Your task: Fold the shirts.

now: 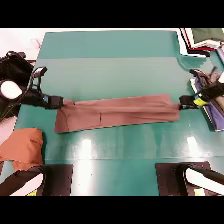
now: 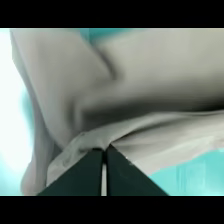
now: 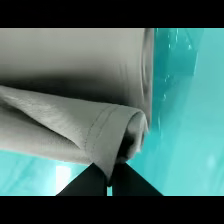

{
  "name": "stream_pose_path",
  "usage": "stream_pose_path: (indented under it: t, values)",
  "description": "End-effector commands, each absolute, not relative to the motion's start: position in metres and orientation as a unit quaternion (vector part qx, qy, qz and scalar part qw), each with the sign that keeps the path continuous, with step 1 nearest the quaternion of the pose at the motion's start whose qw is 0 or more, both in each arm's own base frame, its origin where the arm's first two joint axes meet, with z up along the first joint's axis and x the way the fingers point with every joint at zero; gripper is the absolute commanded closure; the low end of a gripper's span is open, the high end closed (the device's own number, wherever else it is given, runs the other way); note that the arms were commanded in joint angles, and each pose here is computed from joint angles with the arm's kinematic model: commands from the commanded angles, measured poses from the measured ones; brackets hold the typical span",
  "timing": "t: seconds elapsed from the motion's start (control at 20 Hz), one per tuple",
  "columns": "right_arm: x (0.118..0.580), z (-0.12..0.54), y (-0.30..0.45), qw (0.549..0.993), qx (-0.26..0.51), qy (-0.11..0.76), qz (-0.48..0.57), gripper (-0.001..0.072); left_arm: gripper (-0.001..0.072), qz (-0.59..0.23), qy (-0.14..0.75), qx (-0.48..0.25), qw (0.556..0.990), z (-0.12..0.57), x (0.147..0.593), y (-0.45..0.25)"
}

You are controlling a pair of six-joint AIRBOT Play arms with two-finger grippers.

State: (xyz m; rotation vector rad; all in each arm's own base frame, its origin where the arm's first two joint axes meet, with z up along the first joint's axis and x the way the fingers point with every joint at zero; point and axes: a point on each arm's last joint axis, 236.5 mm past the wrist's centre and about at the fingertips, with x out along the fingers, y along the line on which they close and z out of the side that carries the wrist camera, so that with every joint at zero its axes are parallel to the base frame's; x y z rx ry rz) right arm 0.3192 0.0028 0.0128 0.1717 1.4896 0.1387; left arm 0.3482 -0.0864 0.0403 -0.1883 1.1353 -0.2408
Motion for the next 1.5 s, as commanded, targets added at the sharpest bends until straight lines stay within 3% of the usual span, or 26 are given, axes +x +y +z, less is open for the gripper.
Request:
stream_pose_path:
  t: [0.0,0.05,0.1,0.15,0.2,0.25,0.3,0.35,0.45,0.5,0.7,0.9,1.0,1.05,1.15,1.2,1.25,1.45]
  values:
    - [0.367,0.007,0.027,0.732,0.114,0.664,0.099,0.0633,0.0667,-0.107,0.514,-0.09,0.846,0.038,0.386,-0.086]
    - [0.377,0.011,0.027,0.734,0.131,0.658,0.104,0.0456,0.0429,-0.108,0.509,-0.09,0.849,0.043,0.389,-0.086]
    - [0.383,0.015,0.025,0.735,0.146,0.652,0.112,0.0377,0.0197,-0.11,0.505,-0.09,0.851,0.05,0.391,-0.087]
    - [0.387,0.02,0.021,0.738,0.155,0.645,0.125,0.0373,0.0194,-0.112,0.502,-0.09,0.853,0.056,0.392,-0.088]
    - [0.387,0.022,0.015,0.738,0.162,0.641,0.134,0.0368,0.025,-0.116,0.502,-0.092,0.852,0.06,0.392,-0.09]
    - [0.385,0.022,0.007,0.738,0.171,0.639,0.134,0.0315,0.0348,-0.125,0.502,-0.105,0.849,0.065,0.391,-0.096]
    - [0.379,0.017,-0.003,0.732,0.185,0.643,0.127,0.0252,0.0496,-0.133,0.501,-0.121,0.847,0.067,0.391,-0.103]
    - [0.374,0.011,-0.013,0.727,0.202,0.646,0.121,0.0252,0.0684,-0.141,0.5,-0.134,0.844,0.069,0.39,-0.109]
    - [0.36,-0.01,-0.034,0.71,0.243,0.653,0.1,0.024,0.0678,-0.154,0.496,-0.155,0.841,0.074,0.39,-0.119]
    - [0.354,-0.022,-0.038,0.697,0.271,0.655,0.103,0.0195,0.0678,-0.16,0.494,-0.163,0.839,0.076,0.39,-0.124]
    - [0.347,-0.056,-0.017,0.648,0.373,0.645,0.159,0.0194,0.0679,-0.203,0.512,-0.141,0.823,0.063,0.379,-0.169]
    - [0.352,-0.084,0.011,0.629,0.366,0.662,0.177,0.0195,0.0678,-0.232,0.538,-0.137,0.799,0.029,0.371,-0.231]
    - [0.359,-0.09,0.022,0.639,0.346,0.663,0.18,0.0264,0.0679,-0.246,0.541,-0.156,0.789,0.015,0.372,-0.26]
    - [0.361,-0.09,0.028,0.644,0.335,0.661,0.187,0.0416,0.0679,-0.25,0.542,-0.163,0.786,0.009,0.373,-0.272]
    - [0.364,-0.08,0.037,0.659,0.314,0.651,0.207,0.0609,0.0679,-0.262,0.553,-0.16,0.775,-0.002,0.376,-0.294]
    - [0.369,-0.068,0.041,0.671,0.311,0.637,0.219,0.0657,0.0679,-0.269,0.557,-0.153,0.77,-0.008,0.379,-0.306]
    - [0.375,-0.05,0.046,0.685,0.312,0.618,0.227,0.0691,0.0679,-0.277,0.561,-0.146,0.766,-0.013,0.38,-0.319]
    - [0.39,0.048,0.067,0.734,0.314,0.533,0.281,0.0692,0.0679,-0.3,0.564,-0.13,0.758,-0.03,0.396,-0.361]
